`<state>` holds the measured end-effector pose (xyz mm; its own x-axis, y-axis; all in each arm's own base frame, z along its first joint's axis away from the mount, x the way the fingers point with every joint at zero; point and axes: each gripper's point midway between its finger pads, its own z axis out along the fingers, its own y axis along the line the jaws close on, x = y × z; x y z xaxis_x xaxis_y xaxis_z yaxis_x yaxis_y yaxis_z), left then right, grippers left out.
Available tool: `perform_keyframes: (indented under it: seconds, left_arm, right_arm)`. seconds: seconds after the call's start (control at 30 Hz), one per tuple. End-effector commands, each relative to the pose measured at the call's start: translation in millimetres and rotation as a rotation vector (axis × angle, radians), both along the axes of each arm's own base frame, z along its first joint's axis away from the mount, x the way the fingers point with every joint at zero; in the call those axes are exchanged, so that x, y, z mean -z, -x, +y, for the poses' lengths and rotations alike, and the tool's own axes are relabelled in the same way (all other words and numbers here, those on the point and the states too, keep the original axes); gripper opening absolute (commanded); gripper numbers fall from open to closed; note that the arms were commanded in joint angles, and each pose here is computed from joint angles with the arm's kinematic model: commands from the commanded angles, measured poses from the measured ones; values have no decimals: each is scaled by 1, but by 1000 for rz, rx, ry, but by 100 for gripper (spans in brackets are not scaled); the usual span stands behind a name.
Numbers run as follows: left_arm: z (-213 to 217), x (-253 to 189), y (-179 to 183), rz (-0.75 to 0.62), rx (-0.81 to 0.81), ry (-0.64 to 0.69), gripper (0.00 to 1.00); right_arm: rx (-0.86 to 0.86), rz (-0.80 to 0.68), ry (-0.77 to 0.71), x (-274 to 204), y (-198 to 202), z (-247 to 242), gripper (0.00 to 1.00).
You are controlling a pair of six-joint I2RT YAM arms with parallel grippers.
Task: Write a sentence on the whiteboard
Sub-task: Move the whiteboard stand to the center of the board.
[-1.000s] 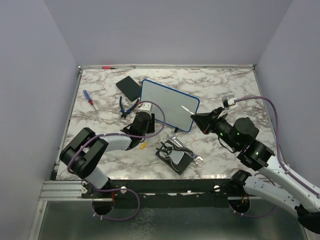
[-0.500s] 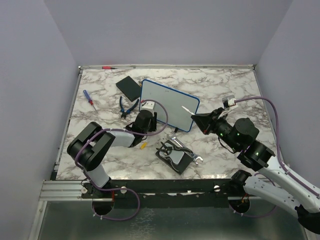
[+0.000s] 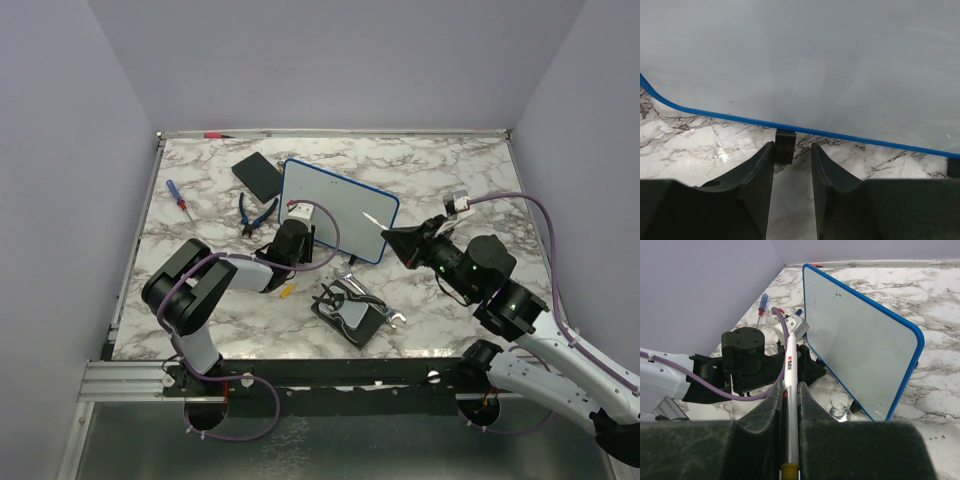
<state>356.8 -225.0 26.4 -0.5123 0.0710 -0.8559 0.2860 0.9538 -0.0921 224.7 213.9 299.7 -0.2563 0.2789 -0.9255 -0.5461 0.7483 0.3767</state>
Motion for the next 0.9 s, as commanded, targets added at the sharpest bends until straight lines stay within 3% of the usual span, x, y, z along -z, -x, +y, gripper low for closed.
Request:
perform_keyframes:
  seconds: [0.0,0.33,0.5,0.87]
  left_arm:
    - [4,3,-7,-14,-11,-34,34]
    - [1,5,2,5,-7,-9,24]
    - [-3,6,8,8,-6,-8,13]
    - [-24,6,26,18,-21,4,9]
  right_arm:
    - [23,26,17,10,-2,-3,0]
    - [27,35,12,13,-3,-3,0]
    - [22,44,15,16,-4,0,0]
    - [24,49,15,18,-4,-1,0]
